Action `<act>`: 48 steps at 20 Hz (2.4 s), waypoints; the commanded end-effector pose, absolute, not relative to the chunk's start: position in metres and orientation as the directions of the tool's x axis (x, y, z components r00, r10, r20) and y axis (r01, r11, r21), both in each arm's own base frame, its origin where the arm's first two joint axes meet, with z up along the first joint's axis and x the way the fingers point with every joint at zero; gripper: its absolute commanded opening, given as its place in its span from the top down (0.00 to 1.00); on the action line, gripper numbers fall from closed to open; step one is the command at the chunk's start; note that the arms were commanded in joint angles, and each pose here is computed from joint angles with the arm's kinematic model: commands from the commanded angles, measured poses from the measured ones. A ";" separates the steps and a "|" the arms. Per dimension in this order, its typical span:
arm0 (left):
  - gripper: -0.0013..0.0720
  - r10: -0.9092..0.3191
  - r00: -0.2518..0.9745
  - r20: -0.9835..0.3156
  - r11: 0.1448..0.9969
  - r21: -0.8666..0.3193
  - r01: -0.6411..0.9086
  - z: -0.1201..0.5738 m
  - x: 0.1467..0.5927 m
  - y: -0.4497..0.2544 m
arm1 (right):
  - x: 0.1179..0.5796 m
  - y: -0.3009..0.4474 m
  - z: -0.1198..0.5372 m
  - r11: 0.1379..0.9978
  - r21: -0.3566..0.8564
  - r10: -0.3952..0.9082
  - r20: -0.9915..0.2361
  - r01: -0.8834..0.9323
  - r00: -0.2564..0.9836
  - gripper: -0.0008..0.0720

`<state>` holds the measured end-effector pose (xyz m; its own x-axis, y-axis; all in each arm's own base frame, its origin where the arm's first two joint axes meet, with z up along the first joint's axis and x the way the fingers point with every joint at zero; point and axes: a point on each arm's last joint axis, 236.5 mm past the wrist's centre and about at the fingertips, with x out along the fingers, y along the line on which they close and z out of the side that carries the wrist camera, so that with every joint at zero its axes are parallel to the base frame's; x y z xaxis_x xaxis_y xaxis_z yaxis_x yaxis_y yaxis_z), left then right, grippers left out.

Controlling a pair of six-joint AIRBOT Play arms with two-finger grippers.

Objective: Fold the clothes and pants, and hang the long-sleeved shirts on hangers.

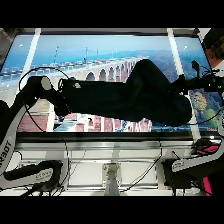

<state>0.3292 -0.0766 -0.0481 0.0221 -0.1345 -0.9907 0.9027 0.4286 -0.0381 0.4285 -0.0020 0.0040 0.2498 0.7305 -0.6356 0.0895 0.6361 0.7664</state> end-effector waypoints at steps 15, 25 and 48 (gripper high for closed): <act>0.96 0.018 0.147 -0.989 0.331 0.144 0.932 -0.049 0.355 -0.054 | 0.426 0.002 0.004 0.634 0.769 0.737 -0.634 0.085 0.236 0.96; 0.96 -0.011 0.498 -0.867 0.437 0.444 0.782 0.076 0.367 -0.074 | 0.432 -0.001 0.003 0.641 0.762 0.724 -0.639 0.088 0.259 0.96; 0.96 0.118 0.174 -0.978 0.366 0.206 0.907 -0.096 0.374 -0.065 | 0.430 -0.004 -0.001 0.657 0.749 0.712 -0.656 0.091 0.251 0.96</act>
